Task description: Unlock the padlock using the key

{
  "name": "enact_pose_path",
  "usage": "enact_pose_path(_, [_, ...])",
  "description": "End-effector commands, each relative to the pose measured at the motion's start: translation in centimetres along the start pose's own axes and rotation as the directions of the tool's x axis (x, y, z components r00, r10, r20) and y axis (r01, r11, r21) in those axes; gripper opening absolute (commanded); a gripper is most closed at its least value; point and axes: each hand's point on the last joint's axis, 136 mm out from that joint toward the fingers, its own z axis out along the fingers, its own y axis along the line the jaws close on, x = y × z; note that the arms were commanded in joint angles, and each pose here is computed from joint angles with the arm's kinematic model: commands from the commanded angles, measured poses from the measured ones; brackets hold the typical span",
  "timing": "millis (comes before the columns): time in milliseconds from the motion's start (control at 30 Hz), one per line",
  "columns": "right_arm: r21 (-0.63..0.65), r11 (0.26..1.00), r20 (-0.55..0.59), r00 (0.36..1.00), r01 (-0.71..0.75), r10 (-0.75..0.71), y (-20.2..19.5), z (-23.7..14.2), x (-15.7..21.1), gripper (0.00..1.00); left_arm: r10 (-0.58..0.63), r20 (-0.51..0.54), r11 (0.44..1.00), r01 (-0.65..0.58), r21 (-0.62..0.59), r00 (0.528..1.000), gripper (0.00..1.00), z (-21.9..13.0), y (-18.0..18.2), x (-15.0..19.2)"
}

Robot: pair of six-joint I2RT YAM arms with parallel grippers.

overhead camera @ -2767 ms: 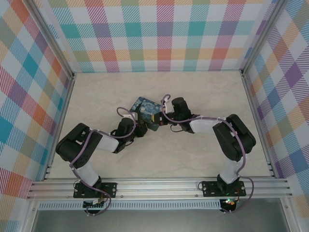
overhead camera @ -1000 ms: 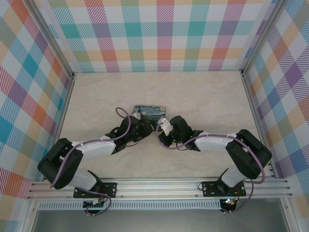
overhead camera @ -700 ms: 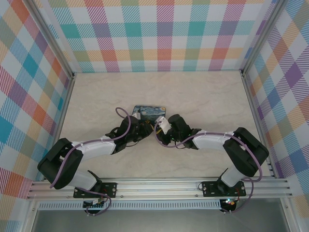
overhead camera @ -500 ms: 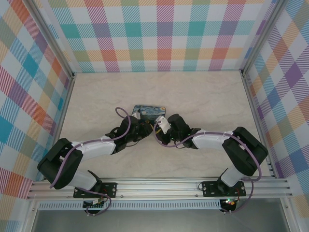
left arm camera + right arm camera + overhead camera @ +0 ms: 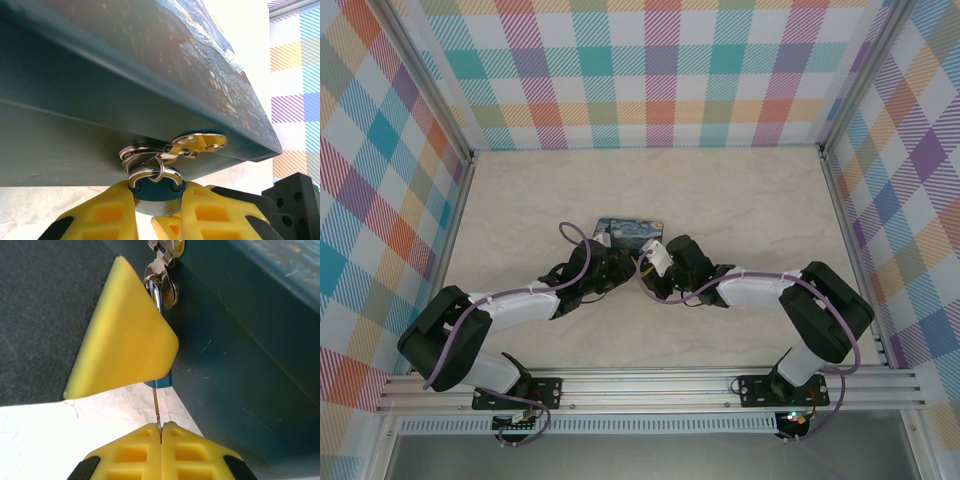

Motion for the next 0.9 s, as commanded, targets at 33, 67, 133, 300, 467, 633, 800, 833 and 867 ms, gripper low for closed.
enact_pose_path(33, [0.000,1.000,0.016,1.000,0.023,-0.023,0.1,0.3,-1.1,0.01,0.001,0.022,0.998,-0.002,0.057,1.000,0.15,-0.5,-2.2,-0.7])
enact_pose_path(67, [0.000,1.000,0.014,1.000,0.023,-0.023,0.1,0.3,-1.1,0.01,0.001,0.022,0.998,-0.002,0.057,1.000,0.15,-0.5,-2.1,-0.6])
enact_pose_path(133, [0.003,1.000,0.016,1.000,0.023,-0.023,0.1,0.3,-1.1,0.01,-0.001,0.020,0.998,-0.001,0.057,1.000,0.15,-0.5,-2.1,-0.6])
enact_pose_path(300, [-0.001,1.000,0.039,0.999,0.028,-0.028,0.2,0.1,-1.9,0.01,0.000,0.018,0.998,-0.001,0.055,1.000,0.15,-0.4,-2.1,-0.6])
enact_pose_path(467, [-0.009,0.999,0.048,0.998,0.038,-0.037,0.4,0.1,-2.4,0.01,-0.002,0.013,0.999,0.002,0.054,1.000,0.15,-0.3,-2.0,-0.5])
enact_pose_path(633, [-0.031,0.999,0.055,0.998,0.040,-0.038,0.7,0.2,-2.9,0.01,-0.003,0.010,0.999,0.002,0.055,1.000,0.15,-0.2,-2.0,-0.4])
enact_pose_path(800, [-0.043,0.999,0.081,0.996,0.032,-0.029,0.9,0.0,-3.5,0.01,-0.005,0.006,0.999,0.004,0.050,1.000,0.15,-0.1,-1.8,-0.3])
enact_pose_path(833, [-0.044,0.999,0.089,0.996,0.031,-0.027,0.9,-0.1,-3.7,0.01,-0.005,0.006,0.999,0.004,0.050,1.000,0.15,-0.1,-1.8,-0.3])
enact_pose_path(867, [-0.046,0.998,0.100,0.995,0.031,-0.026,1.0,-0.2,-3.9,0.01,-0.005,0.006,0.999,0.004,0.051,1.000,0.15,-0.1,-1.8,-0.3])
